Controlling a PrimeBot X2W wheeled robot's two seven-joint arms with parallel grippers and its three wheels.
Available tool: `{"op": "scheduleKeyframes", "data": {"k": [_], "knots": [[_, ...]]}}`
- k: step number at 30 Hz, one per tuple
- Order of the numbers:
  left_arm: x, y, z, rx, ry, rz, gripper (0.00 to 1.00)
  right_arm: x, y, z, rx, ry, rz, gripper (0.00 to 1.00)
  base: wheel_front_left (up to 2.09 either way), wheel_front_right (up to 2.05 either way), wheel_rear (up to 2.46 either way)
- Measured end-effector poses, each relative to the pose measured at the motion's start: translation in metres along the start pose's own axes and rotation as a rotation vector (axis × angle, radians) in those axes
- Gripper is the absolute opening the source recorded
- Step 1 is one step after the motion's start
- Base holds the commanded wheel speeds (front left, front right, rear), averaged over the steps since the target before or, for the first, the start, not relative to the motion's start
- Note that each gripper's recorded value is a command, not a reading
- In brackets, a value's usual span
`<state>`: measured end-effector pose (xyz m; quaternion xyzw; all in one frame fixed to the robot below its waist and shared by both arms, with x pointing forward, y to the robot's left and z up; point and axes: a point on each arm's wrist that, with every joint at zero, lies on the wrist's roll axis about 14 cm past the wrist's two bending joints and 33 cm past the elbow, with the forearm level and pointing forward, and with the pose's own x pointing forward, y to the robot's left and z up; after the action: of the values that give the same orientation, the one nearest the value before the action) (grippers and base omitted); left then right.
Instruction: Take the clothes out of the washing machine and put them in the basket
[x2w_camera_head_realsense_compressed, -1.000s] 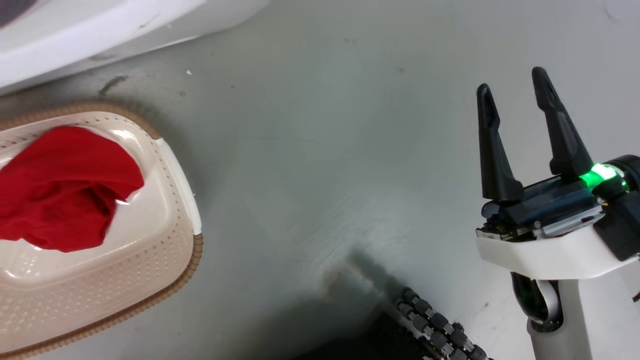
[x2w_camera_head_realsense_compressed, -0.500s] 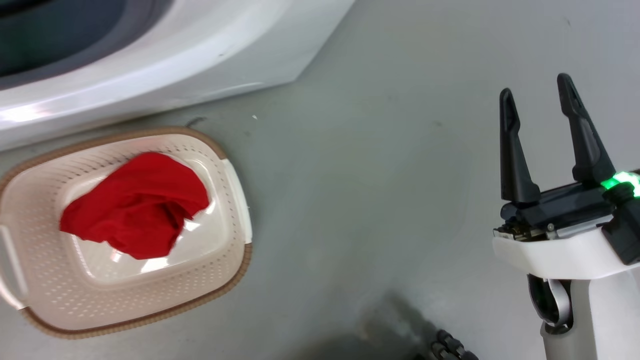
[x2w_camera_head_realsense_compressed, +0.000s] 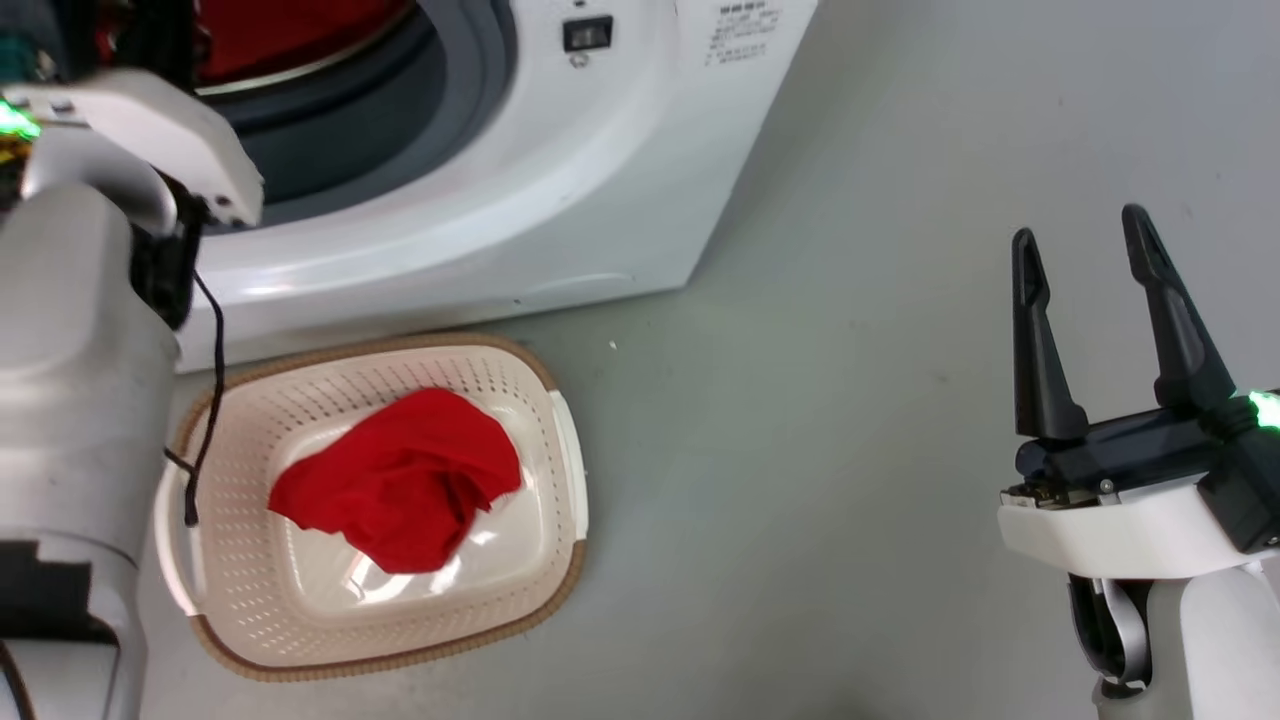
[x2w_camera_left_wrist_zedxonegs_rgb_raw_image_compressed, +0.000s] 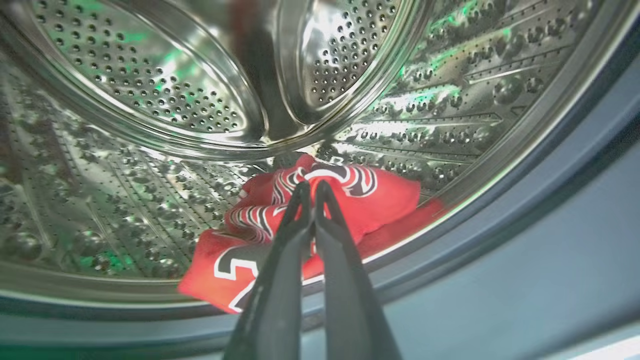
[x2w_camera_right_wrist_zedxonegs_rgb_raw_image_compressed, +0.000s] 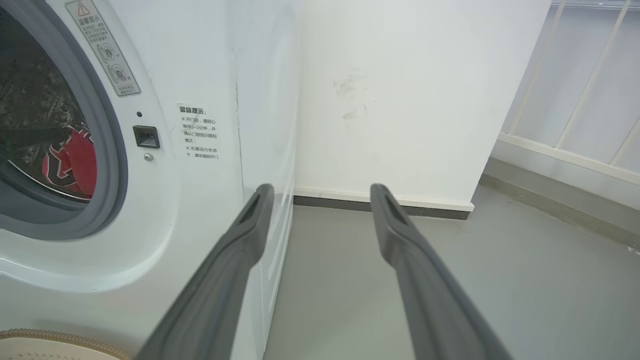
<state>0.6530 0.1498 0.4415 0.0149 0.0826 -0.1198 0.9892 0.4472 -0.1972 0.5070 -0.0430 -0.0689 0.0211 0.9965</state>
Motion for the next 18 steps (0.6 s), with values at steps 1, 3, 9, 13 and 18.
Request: {"op": "scheduleKeyframes", "data": {"k": [1,3,9,13,18], "knots": [[-0.006,-0.001,0.005,0.0,-0.017,-0.003,0.0,-0.001,0.0,0.004,0.002,-0.01,0.001,1.0,0.0,0.0,0.0],[-0.018,-0.002,0.017,0.003,-0.053,-0.007,0.0,-0.003,0.002,0.013,0.003,-0.029,0.004,1.0,0.0,0.0,0.0],[-0.057,-0.015,0.055,-0.017,-0.177,-0.027,0.0,-0.014,0.004,0.034,0.008,-0.072,0.006,1.0,0.0,0.0,0.0],[-0.088,-0.021,0.082,-0.028,-0.277,-0.032,0.0,-0.019,0.006,0.047,0.007,-0.101,0.011,1.0,0.0,0.0,0.0],[-0.127,-0.021,0.112,-0.047,-0.394,-0.02,0.0,-0.024,0.011,0.058,0.012,-0.127,0.023,1.0,0.0,0.0,0.0]]}}
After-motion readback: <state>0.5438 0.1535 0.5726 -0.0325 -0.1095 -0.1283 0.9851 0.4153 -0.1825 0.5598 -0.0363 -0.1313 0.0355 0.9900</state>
